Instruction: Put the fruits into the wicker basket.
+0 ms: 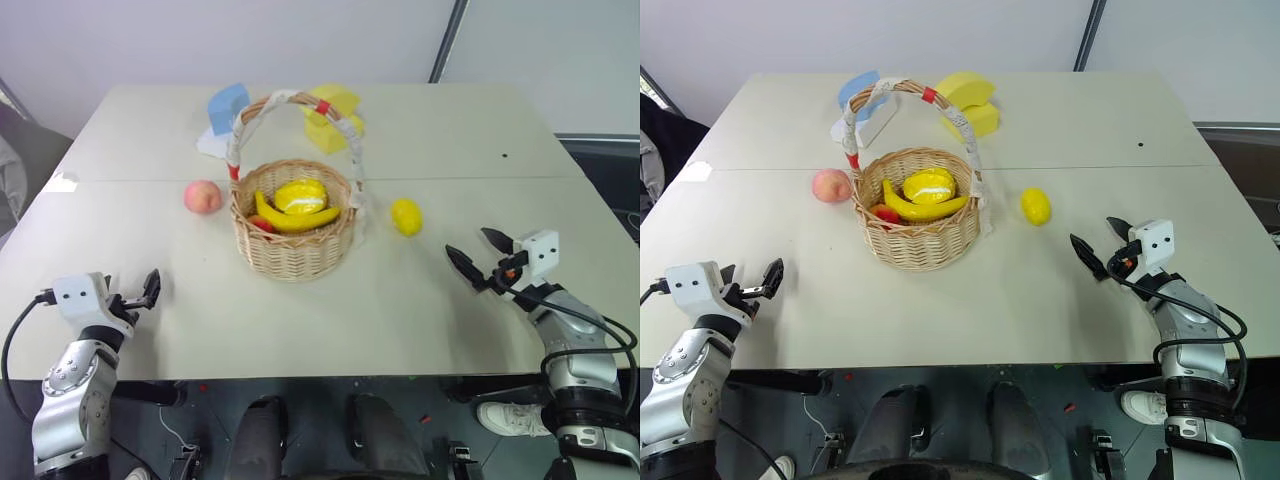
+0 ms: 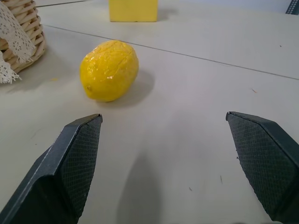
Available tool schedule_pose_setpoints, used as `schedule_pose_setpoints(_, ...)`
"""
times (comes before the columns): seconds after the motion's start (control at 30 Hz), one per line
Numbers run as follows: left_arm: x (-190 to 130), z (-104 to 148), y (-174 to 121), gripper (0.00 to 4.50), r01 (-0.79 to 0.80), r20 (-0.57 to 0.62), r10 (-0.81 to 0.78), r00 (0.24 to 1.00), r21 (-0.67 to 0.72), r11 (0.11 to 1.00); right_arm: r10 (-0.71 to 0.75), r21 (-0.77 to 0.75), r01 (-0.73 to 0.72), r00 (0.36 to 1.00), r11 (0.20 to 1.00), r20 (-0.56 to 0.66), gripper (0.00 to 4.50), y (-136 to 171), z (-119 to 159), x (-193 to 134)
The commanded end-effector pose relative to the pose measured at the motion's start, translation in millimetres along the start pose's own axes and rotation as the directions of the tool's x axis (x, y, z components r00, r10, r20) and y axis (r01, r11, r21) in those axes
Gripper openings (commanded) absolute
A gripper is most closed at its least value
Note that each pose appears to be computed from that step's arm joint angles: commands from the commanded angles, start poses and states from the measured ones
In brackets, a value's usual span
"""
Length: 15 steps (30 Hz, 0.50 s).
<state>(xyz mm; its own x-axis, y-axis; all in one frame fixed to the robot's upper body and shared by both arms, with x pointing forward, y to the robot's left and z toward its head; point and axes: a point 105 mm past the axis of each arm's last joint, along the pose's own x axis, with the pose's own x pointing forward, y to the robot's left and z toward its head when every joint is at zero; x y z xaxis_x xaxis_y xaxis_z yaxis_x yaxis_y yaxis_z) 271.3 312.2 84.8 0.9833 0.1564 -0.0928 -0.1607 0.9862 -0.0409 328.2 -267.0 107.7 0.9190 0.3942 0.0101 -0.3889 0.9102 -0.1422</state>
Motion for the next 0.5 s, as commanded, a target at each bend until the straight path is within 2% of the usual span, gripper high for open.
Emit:
schedule_pose_setpoints(0.03,-0.7,13.2,2.4,4.50,0.005,0.042,-0.006,0.999,0.015,1.000,0.003,-0.027,-0.002,0.999,1.000,0.046,4.43,0.3,15.7,0.2)
schedule_pose_setpoints(0.3,6.5,26.0,-5.3,4.50,0.055,0.057,-0.057,0.997,0.035,0.998,0.071,-0.080,-0.067,0.996,0.995,0.051,4.43,9.8,34.6,-2.3)
schedule_pose_setpoints(0.43,22.3,46.3,-15.7,4.50,0.109,0.063,-0.113,0.992,0.068,0.992,0.212,-0.095,-0.207,0.976,0.974,0.046,4.43,32.3,57.2,-6.0)
schedule_pose_setpoints(0.5,34.2,56.5,-25.4,4.50,0.140,0.047,-0.146,0.988,0.105,0.985,0.333,-0.094,-0.330,0.943,0.939,0.020,4.43,53.7,69.7,-10.0)
